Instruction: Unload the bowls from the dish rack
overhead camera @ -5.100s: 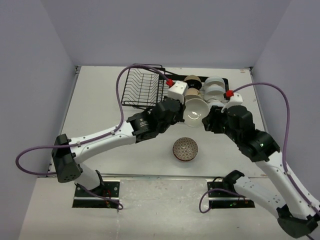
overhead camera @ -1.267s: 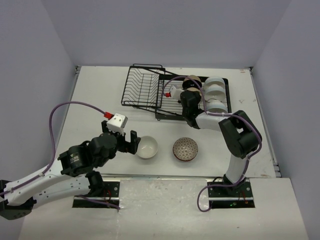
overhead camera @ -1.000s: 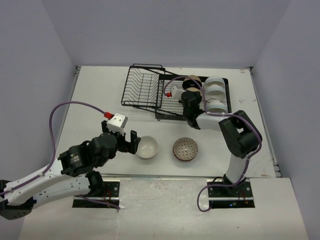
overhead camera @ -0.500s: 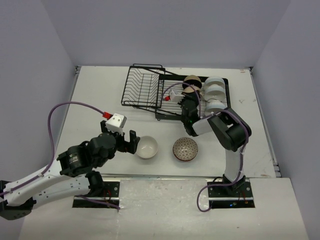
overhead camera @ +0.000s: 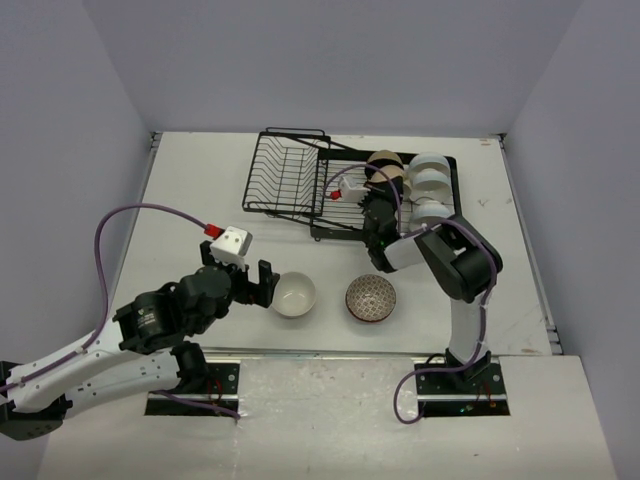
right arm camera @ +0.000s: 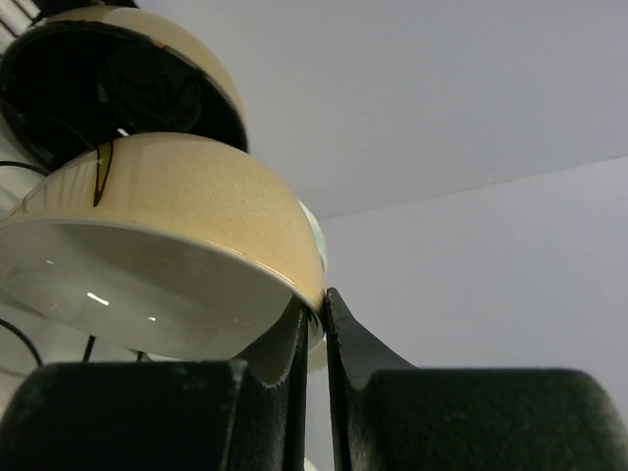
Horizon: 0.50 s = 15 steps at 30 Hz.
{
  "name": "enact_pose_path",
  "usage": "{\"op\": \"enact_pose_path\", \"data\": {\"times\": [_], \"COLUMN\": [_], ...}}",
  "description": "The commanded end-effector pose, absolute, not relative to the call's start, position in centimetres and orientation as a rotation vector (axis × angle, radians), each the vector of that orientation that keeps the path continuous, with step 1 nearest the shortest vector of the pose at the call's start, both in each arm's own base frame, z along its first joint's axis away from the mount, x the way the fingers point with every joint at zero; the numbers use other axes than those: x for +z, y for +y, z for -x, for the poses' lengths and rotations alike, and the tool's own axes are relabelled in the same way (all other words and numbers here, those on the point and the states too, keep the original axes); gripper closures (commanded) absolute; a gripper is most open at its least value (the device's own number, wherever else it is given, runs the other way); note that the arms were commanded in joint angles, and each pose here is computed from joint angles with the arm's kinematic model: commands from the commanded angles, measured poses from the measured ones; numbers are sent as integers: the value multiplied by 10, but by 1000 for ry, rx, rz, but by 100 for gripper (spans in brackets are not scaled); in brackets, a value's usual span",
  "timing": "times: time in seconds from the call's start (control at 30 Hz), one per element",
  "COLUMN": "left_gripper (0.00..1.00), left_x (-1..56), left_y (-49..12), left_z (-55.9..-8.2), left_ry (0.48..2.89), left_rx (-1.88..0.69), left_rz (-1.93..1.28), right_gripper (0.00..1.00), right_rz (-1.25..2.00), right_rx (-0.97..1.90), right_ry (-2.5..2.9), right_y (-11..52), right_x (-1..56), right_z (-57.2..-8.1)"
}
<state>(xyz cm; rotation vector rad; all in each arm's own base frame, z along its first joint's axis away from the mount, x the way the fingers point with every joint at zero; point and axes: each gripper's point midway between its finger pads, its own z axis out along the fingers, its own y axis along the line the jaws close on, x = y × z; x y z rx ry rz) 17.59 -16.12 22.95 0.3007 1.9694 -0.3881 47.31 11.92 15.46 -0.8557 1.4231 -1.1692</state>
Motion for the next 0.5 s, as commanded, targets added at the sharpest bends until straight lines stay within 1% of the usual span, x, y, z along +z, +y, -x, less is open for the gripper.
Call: {"op": "enact_pose_path", "data": {"times": [0.0,0.03,0.13,0.27,0.3,0.33,0.37,0.4,0.47], "left_gripper": [0,0,0,0,0,0,0,0,0], "left_x": [236,237,237,237,239,243,247,253,275], "left_y": [-161,-161,-163,-164,-165,-166,-168,-173,-181], "left_z": [-181,-181,-181,-182,-182,-182,-182,-181,-181], "left_ry": [1937,1936,1938,1938,1933,1927,1923,1915,1893], "left_rx": [-389,-394,-402,-403,-409,-421,-445,-487,-580], "left_rz": [-276,-274,-288,-291,-289,-278,-254,-242,-164], "right_gripper": [100,100,100,100,100,100,100,100,100], "right_rz": [272,233,240,197,253,205,275,205,288], "right_rx": [-1028,-972,-868,-738,-748,-684,-682,-540,-393], "right_ry": [1203,1210,1288,1360,1428,1460,1562,1649,1868], "right_y": [98,98,107,108,111,112,113,122,137], "right_x": [289,298,292,313,302,301,297,286,272], "right_z": [-446,-442,-442,-432,-432,-431,-426,-423,-405]}}
